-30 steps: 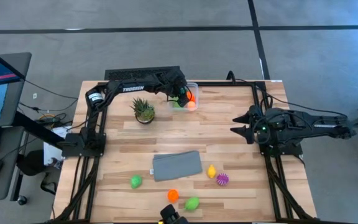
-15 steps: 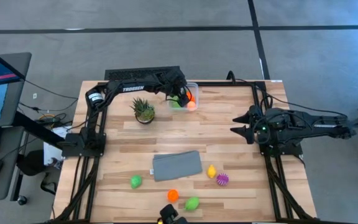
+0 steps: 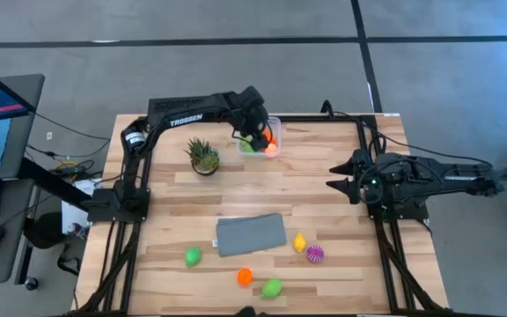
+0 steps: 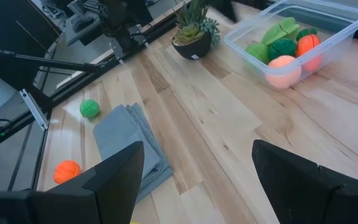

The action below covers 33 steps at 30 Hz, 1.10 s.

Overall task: Pick and placing Produce into tupperware
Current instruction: Put the pear into the bin

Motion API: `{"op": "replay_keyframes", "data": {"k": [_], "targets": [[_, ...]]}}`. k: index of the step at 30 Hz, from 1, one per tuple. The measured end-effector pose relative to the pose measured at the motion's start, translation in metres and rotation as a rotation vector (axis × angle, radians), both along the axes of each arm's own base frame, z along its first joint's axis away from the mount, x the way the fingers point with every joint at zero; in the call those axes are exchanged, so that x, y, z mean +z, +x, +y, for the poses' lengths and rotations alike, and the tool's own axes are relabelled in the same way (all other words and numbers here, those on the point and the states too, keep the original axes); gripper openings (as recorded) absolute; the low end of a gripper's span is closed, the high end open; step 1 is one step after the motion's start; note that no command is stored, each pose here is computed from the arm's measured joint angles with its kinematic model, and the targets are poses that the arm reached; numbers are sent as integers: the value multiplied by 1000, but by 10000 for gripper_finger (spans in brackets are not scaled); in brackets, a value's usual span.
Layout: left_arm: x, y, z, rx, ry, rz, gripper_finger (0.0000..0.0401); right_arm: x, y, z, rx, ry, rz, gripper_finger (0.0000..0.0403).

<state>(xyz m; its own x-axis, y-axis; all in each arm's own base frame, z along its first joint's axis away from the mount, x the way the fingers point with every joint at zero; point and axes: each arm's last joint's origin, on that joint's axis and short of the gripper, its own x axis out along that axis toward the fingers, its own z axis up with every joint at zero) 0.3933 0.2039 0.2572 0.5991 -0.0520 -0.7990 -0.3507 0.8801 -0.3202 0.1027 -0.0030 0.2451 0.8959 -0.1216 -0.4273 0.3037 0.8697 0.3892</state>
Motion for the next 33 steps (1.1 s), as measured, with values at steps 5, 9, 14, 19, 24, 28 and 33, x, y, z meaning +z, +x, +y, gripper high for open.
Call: {"op": "replay_keyframes", "data": {"k": [5,9,14,19,24,28,33], "targets": [[5,-5,-32,-157,-133,135,349,0,0,0,1,-2,0,322],[7,-12,-55,-233,-192,271,349,0,0,0,13,-28,3,322],[5,-17,-76,-272,-250,389,349,0,0,0,14,-32,4,322],[5,-13,-93,-316,-246,406,349,0,0,0,15,-31,3,322],[14,-14,-113,-338,-203,430,349,0,0,1,14,0,-1,322],[32,-20,-131,-328,-89,431,349,0,0,3,42,10,-2,322],[64,-35,-158,-272,107,372,349,0,0,5,67,10,-5,322]]}}
